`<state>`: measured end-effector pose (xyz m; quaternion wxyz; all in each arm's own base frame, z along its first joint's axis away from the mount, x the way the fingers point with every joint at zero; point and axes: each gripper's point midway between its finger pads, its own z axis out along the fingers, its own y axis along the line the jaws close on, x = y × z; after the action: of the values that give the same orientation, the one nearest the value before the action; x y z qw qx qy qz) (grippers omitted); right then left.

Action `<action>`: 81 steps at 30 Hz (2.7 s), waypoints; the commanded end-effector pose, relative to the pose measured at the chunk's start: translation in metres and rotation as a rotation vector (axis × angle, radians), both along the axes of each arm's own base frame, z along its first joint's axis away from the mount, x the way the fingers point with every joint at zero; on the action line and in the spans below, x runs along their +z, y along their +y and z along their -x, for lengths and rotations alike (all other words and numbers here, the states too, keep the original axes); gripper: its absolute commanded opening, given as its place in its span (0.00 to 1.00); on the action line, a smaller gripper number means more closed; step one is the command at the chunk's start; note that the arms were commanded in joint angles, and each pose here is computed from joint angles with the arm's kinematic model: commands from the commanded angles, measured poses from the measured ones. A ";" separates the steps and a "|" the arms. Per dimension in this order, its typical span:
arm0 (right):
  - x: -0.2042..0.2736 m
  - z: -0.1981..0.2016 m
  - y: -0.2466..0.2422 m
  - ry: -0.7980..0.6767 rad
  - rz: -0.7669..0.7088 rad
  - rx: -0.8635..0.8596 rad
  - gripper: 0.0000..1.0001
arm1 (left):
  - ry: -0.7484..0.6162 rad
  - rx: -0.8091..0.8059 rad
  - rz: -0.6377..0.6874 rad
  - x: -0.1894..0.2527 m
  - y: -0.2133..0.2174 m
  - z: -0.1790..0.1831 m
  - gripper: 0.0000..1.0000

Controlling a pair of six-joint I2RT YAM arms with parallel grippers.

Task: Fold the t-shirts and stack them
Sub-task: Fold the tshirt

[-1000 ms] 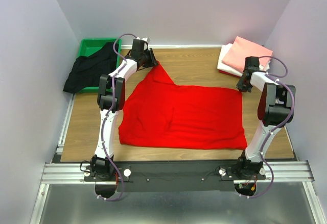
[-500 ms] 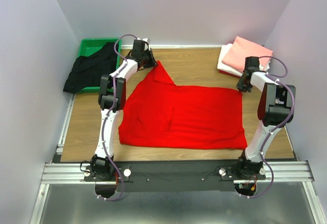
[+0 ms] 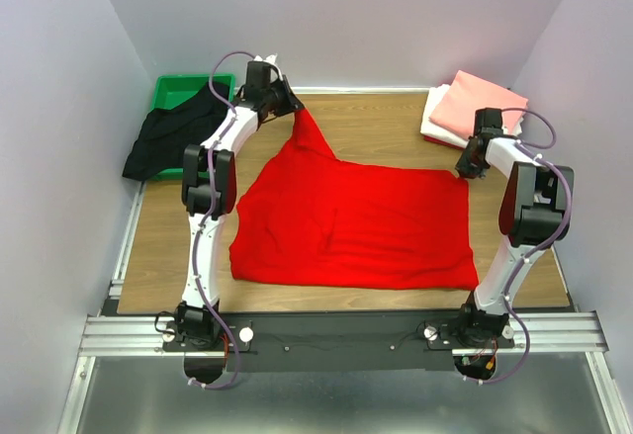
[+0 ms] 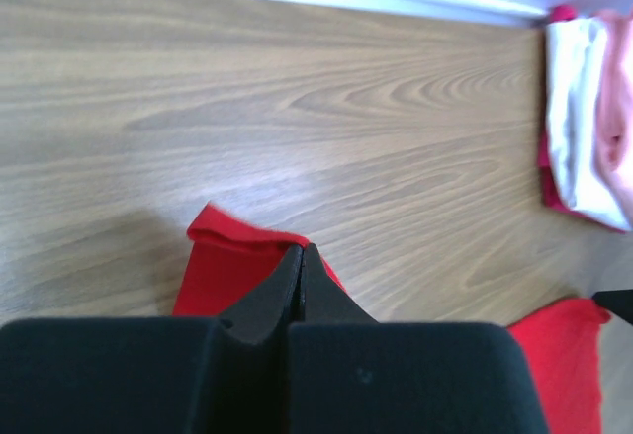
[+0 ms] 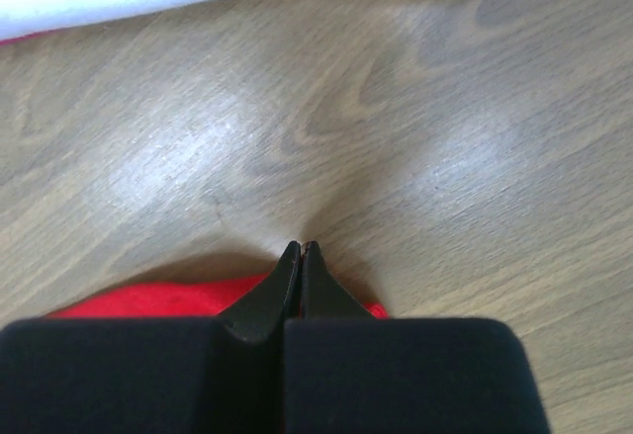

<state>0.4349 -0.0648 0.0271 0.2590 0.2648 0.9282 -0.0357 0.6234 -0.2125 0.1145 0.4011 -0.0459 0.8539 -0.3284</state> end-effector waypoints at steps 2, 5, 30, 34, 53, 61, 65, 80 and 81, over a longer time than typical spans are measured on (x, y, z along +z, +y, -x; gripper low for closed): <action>0.023 -0.012 0.003 -0.040 -0.026 0.018 0.00 | -0.092 -0.026 0.076 0.054 0.000 -0.007 0.00; 0.026 -0.018 0.005 -0.051 -0.037 0.019 0.00 | -0.116 -0.027 0.084 0.059 0.001 -0.014 0.00; 0.089 -0.048 0.014 -0.215 -0.054 0.100 0.00 | -0.185 0.083 0.049 0.116 0.062 0.042 0.00; 0.087 -0.029 0.022 -0.204 -0.062 0.112 0.00 | -0.121 0.127 0.060 0.109 0.072 0.088 0.00; 0.072 0.052 0.030 -0.146 -0.047 0.085 0.00 | -0.004 0.254 0.054 0.085 0.101 0.229 0.00; 0.062 0.081 0.028 -0.118 -0.027 0.061 0.00 | 0.033 0.311 0.035 0.078 0.113 0.266 0.00; 0.050 0.093 0.029 -0.089 -0.033 0.044 0.00 | 0.079 0.308 0.034 0.061 0.113 0.283 0.00; 0.086 0.112 0.058 -0.216 -0.049 0.091 0.52 | 0.151 0.291 -0.075 0.028 0.126 0.335 0.52; 0.091 0.103 0.061 -0.234 -0.049 0.110 0.52 | 0.140 0.255 -0.093 0.027 0.123 0.332 0.52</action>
<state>0.3177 -0.0120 0.1115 0.3502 0.2385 0.9053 0.0302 0.2831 -0.0945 0.1438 0.3698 -0.2006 0.8695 -0.2589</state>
